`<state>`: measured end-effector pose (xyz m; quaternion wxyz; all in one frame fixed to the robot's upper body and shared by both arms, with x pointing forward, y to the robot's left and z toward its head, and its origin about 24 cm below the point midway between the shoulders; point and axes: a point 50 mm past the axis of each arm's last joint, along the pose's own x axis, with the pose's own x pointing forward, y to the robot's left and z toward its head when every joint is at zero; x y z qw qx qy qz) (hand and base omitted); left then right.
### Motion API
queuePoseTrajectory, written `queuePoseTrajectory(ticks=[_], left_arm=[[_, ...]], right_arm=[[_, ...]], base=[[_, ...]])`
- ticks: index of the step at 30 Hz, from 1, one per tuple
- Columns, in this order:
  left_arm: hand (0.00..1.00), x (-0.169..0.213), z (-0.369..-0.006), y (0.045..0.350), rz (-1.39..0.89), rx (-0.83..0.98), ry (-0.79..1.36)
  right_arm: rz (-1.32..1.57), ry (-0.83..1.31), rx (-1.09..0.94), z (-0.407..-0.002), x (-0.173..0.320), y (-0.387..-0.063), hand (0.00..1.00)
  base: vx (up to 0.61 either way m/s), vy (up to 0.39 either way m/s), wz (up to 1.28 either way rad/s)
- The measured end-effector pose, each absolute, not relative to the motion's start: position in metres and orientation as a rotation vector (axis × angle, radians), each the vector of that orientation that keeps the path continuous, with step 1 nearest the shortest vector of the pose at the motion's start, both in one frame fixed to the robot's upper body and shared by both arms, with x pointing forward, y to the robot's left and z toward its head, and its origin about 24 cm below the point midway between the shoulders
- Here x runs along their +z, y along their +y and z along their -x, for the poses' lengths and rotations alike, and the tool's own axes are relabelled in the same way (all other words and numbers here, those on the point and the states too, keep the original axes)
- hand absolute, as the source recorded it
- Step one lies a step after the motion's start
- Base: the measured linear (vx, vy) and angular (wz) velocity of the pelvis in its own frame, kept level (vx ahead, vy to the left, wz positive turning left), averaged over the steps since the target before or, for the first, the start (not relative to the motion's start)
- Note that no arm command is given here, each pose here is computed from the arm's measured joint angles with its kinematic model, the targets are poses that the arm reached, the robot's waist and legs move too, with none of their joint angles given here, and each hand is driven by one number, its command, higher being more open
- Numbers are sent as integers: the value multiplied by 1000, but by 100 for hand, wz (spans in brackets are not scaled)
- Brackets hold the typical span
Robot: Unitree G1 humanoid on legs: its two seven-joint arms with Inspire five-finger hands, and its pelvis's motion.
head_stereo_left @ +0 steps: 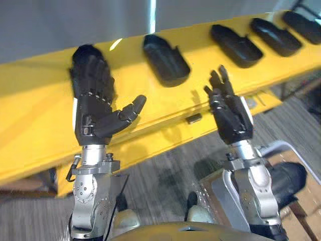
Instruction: Walk over and take three plastic housings, then place them on the shelf
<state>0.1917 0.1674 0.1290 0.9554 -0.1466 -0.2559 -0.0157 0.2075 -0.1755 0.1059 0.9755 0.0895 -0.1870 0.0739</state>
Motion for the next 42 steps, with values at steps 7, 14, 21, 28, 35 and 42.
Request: queuePoseTrajectory(ticks=[7, 14, 21, 28, 35, 42], left_arm=[[100, 119, -203, 140, 356, -127, -463], [100, 101, -206, 104, 482, -108, -328], [100, 100, -209, 110, 473, -57, -297], [100, 103, -176, 176, 405, 242, -355], [100, 107, -179, 170, 427, 220, -384], [100, 108, -181, 164, 434, 173, -389]], right_arm=[[-213, -181, -202, -162, 68, -209, 100], [-237, -113, -691, -102, 53, -243, 100], [-359, -123, -579, -119, 51, -211, 100], [-313, -214, -309, -188, 63, -192, 100], [-314, -100, -376, -176, 41, -196, 100], [-431, -71, -365, -165, 29, -188, 100]], base=[[41, -27, -91], [2, -28, -58], [-28, -18, -1], [-127, 141, -95], [36, 114, -13], [-16, 15, -65]])
